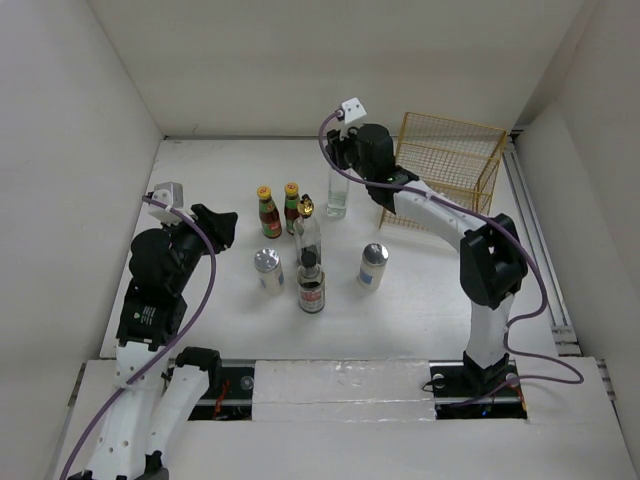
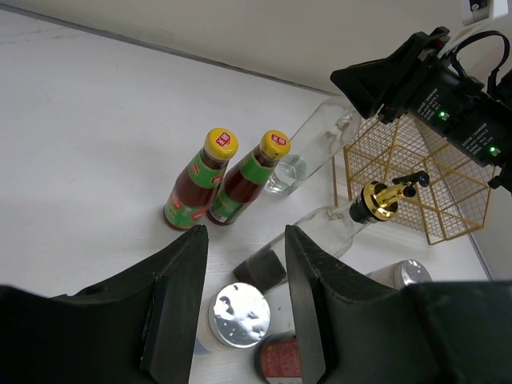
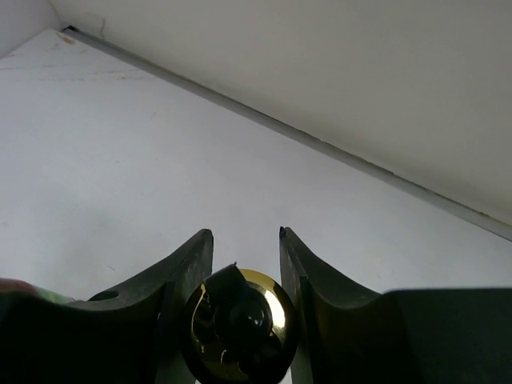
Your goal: Organize the condiment bottles
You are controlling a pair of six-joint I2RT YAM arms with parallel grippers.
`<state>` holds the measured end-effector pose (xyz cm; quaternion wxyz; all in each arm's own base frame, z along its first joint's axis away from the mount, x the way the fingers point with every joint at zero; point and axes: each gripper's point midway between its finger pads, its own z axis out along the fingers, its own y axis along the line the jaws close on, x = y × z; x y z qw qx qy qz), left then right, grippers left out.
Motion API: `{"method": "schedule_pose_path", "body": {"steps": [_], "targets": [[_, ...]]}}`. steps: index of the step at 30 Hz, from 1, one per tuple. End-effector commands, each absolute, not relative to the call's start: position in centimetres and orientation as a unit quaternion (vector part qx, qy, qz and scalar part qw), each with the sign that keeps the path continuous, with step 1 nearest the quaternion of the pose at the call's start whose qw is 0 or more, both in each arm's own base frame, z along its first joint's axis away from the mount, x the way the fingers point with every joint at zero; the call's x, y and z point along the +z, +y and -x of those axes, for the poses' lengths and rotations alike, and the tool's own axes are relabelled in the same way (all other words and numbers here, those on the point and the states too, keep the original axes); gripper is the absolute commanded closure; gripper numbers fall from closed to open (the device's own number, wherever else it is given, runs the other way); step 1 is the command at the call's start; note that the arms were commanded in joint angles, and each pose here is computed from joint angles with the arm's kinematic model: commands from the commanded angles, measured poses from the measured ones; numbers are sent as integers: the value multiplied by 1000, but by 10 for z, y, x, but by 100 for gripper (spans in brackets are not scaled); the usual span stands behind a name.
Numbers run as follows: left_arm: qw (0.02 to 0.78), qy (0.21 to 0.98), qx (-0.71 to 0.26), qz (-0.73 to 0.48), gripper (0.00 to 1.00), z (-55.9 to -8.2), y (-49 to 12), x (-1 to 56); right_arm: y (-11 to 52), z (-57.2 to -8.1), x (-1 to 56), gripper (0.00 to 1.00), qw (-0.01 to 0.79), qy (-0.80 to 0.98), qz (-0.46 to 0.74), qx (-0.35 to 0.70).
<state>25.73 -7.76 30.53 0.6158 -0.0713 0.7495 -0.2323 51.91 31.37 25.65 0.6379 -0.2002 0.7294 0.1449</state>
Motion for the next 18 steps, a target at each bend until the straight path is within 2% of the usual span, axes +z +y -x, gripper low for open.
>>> {"method": "schedule_pose_path", "body": {"steps": [1,4,13,18], "targets": [[626,741,-232,68,61,-260,-77,310,318,-513,312,87,682,691,178,162],[626,741,-232,68,61,-260,-77,310,317,-502,351,99,708,663,171,174],[623,744,-231,69,61,-262,-77,308,284,-453,488,100,779,580,128,198],[622,744,-235,65,61,-261,-79,308,236,-438,553,100,812,546,97,184]]}}
